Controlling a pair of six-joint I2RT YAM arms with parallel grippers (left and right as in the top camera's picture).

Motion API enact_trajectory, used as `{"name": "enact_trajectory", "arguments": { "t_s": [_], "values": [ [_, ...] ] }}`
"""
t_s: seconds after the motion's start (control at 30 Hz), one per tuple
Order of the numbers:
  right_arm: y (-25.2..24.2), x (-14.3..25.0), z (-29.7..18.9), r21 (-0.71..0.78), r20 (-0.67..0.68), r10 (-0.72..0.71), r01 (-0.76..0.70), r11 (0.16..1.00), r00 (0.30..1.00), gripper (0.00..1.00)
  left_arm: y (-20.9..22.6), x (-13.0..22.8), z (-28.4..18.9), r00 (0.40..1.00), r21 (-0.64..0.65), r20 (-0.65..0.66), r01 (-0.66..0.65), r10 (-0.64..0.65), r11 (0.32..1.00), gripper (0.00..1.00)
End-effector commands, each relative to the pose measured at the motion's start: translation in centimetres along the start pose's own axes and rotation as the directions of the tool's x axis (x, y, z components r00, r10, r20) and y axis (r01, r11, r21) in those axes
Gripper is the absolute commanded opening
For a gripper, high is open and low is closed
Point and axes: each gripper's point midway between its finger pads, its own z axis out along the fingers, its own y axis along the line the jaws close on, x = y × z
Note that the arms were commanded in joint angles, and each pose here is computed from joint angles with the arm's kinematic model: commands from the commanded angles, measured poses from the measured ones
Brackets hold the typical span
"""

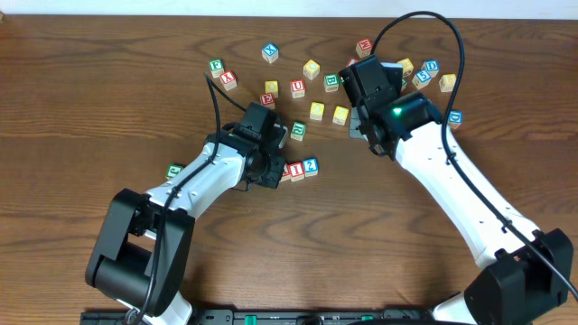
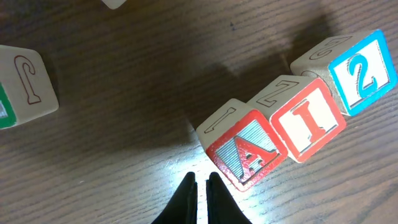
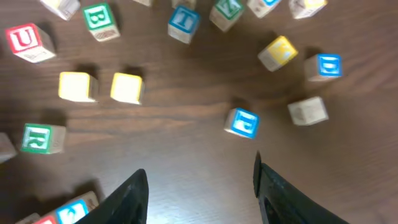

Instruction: Spell out AI2

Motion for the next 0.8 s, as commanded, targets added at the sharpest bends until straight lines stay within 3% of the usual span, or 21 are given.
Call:
{"name": "enact_trajectory", "arguments": {
  "t_s": [0.0, 0.43, 0.77],
  "values": [
    [1.4, 3.2, 2.9, -0.068, -0.086, 0.005, -0.010, 0.998, 0.996, 0.49, 0.4, 0.5, 0.4, 1.000, -0.014, -0.015, -0.010, 0.010, 1.000, 0.08],
    [6.8, 9.1, 5.1, -0.226, -0.105, -0.046, 0.021, 0.974, 0.993, 0.48, 0.3, 0.3, 0.4, 1.000, -0.014, -0.008, -0.012, 0.011, 1.000, 0.08],
    [6.5, 10.3, 5.7, -0.200, -0.111, -0.028, 0.005, 0.980, 0.993, 0.38, 0.3, 0.3, 0.4, 1.000, -0.014, -0.008, -0.012, 0.011, 1.000, 0.08]
  ]
}}
